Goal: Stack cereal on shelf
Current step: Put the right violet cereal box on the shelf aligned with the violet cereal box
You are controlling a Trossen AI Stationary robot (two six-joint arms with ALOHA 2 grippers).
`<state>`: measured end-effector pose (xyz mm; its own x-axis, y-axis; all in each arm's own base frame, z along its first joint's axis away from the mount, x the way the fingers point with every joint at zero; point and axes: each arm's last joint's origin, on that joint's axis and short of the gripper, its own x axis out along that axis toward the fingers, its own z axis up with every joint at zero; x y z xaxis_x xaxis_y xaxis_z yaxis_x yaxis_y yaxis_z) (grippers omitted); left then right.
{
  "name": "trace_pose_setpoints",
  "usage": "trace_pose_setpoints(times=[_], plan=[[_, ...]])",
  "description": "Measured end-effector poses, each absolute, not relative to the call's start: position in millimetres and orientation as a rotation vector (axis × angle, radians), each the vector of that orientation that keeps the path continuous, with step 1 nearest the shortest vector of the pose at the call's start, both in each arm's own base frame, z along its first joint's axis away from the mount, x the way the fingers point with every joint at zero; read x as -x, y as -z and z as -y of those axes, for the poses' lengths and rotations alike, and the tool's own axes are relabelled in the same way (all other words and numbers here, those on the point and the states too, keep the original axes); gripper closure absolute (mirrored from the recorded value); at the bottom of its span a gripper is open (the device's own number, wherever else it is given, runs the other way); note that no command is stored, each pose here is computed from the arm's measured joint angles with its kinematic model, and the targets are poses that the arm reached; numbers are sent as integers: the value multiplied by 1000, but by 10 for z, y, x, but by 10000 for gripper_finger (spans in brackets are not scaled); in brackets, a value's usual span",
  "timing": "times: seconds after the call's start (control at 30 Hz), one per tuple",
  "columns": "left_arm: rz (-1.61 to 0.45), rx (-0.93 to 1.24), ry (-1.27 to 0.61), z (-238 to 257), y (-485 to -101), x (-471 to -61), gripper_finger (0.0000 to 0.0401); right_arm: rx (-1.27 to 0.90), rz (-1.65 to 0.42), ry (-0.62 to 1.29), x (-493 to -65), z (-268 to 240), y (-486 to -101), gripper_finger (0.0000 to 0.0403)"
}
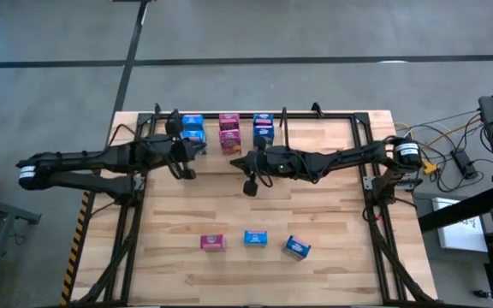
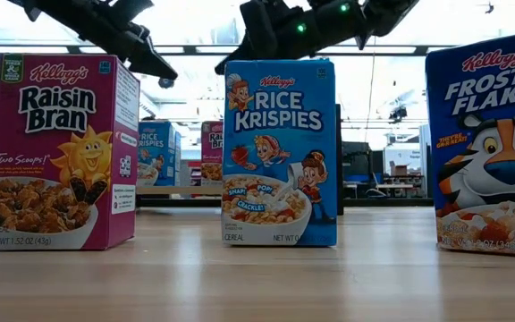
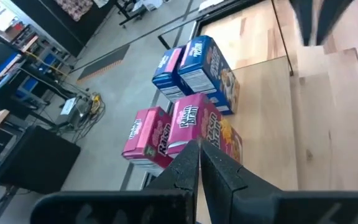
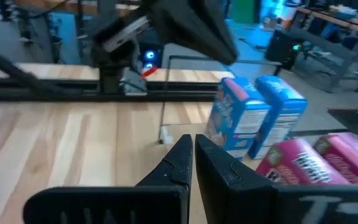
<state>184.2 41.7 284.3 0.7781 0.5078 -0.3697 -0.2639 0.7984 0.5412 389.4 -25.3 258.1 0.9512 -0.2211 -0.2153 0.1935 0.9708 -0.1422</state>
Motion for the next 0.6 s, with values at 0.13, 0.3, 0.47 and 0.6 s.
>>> trace_pose_setpoints(times=[0.13, 0.3, 0.47, 0.6], plan=[[-503, -473, -447, -403, -2898, -1756, 401, 121, -228, 265, -3908, 288, -2639, 394], [-511, -447, -473, -388, -2925, -1629, 401, 120, -211, 291, -3922, 330, -2703, 394], [-561, -425, -491, -379, -2896, -1540, 401, 117, -191, 309, -3936, 393, -2773, 394], [-599, -406, -488, -373, -2862, -1505, 401, 80, -177, 332, -3938, 470, -2814, 394]])
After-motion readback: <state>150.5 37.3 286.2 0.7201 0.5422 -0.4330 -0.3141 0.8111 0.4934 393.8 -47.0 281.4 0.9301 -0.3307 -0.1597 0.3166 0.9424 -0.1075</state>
